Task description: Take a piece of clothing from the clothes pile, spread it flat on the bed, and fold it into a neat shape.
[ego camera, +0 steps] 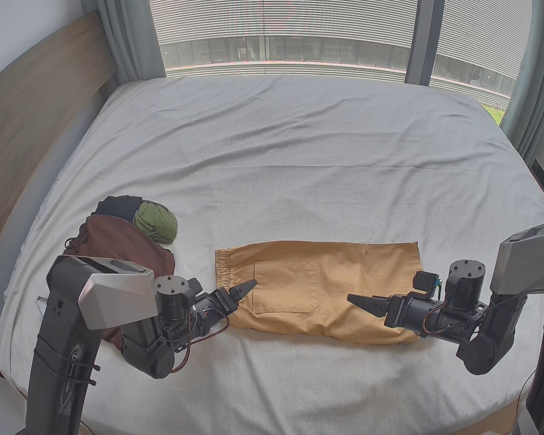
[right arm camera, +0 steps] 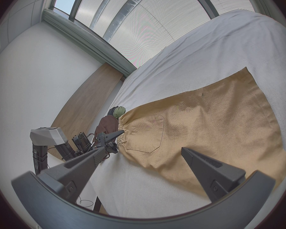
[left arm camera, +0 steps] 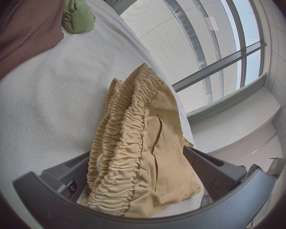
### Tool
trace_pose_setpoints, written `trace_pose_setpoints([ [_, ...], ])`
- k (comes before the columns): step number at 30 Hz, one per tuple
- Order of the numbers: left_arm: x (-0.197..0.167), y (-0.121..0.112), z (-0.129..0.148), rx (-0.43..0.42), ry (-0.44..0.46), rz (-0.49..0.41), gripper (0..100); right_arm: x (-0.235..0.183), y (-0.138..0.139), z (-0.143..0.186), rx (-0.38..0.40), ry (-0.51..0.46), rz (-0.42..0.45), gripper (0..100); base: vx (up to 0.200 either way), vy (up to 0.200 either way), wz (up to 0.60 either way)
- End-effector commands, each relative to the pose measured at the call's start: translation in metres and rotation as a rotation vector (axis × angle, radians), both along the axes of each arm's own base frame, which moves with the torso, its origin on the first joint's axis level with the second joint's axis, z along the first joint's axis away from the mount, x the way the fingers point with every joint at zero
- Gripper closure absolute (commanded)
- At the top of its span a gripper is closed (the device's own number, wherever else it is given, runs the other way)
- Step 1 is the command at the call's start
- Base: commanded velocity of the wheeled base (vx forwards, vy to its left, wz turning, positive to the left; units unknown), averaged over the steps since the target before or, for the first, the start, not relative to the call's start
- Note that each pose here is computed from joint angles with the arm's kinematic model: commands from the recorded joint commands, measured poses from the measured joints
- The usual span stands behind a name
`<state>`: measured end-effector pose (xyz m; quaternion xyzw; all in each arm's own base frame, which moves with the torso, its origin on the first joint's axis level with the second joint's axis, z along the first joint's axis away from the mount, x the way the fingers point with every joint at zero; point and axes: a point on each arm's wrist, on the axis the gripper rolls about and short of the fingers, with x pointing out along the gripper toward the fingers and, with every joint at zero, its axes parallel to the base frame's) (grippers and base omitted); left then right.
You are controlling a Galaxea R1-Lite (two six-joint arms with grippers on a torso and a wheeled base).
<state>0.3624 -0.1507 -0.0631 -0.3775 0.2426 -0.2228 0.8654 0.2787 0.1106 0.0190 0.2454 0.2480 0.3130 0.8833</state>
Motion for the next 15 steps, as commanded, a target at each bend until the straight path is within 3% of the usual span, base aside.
trace_pose_setpoints([
  [1, 0.001, -0.001, 0.0, -0.002, -0.004, -0.001, 0, 0.0, 0.0, -0.001, -0.001, 0.003, 0.001, 0, 0.0, 0.0, 0.0],
  [4, 0.001, -0.001, 0.0, -0.002, -0.006, -0.001, 0, 0.0, 0.001, -0.001, 0.0, 0.002, 0.002, 0, 0.0, 0.0, 0.0],
  [5, 0.001, -0.001, 0.0, -0.002, -0.006, -0.001, 100, 0.0, 0.001, -0.001, -0.001, 0.003, 0.002, 0, 0.0, 0.0, 0.0],
  [15, 0.006, 0.009, 0.0, 0.0, -0.017, 0.039, 100, 0.0, 0.001, -0.003, -0.003, 0.009, 0.002, 0, 0.0, 0.0, 0.0],
])
